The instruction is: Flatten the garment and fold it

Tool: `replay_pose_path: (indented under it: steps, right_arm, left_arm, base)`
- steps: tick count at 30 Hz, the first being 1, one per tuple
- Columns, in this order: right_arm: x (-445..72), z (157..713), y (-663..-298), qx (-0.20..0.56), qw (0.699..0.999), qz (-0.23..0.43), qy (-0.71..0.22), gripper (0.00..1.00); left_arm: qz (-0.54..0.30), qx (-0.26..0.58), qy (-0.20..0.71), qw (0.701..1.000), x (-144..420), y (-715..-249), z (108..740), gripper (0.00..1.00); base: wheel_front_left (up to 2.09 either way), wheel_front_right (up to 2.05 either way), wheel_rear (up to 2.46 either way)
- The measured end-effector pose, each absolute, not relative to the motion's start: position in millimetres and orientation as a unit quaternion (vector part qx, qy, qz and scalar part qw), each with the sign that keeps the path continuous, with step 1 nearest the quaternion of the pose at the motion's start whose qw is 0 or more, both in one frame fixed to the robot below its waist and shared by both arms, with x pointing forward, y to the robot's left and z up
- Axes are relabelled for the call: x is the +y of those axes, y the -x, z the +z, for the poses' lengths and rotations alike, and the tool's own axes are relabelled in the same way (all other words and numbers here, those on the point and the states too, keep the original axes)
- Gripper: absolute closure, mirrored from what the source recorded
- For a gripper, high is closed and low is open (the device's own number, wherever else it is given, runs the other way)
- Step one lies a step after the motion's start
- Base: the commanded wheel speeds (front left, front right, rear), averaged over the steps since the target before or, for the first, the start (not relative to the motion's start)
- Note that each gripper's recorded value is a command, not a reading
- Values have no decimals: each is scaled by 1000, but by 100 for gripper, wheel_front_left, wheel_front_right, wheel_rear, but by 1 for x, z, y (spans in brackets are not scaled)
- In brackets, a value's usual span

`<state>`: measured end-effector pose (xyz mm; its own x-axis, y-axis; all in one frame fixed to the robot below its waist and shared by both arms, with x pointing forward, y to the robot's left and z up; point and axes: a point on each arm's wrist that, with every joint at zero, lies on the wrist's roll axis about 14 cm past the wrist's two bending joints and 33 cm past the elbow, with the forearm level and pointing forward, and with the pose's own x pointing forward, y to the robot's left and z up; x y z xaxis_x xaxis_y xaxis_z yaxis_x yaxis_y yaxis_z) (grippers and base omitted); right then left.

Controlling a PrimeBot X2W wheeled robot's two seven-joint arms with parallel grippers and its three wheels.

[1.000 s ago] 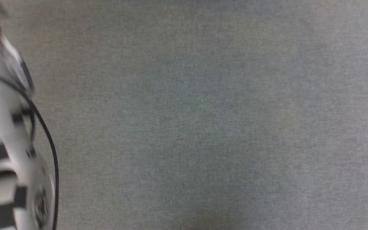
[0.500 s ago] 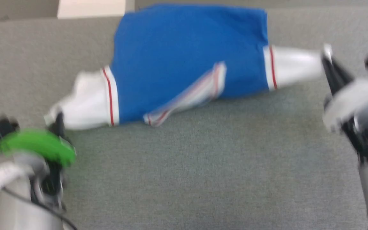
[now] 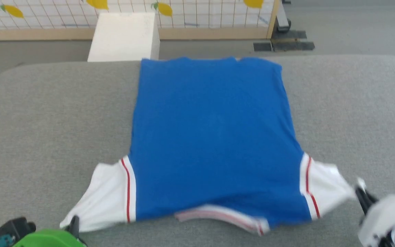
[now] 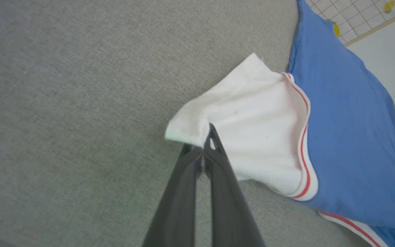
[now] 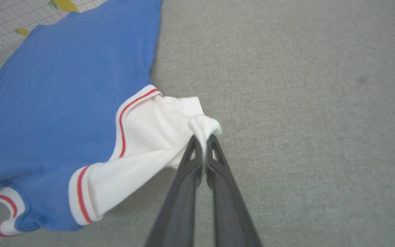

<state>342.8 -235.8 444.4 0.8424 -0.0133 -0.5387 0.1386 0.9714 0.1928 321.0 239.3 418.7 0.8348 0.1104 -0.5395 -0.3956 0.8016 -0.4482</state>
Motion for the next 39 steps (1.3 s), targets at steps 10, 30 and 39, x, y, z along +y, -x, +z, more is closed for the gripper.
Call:
replay_pose_path:
  steps: [10, 30, 39]
  right_arm:
    - [-247, 385, -279, 401, 901, -71, -152, 100]
    - [-248, 412, -319, 276, 950, -73, -126, 0]
    - [-237, 518, -417, 29, 997, -41, -65, 0]
  left_arm:
    - [184, 310, 253, 898, 250, -276, 397, 100]
    - [159, 297, 268, 903, 234, -282, 395, 100]
    - [138, 274, 270, 913, 226, -302, 407, 100]
  base:
    - [0, 0, 0]
    - [0, 0, 0]
    - [0, 0, 0]
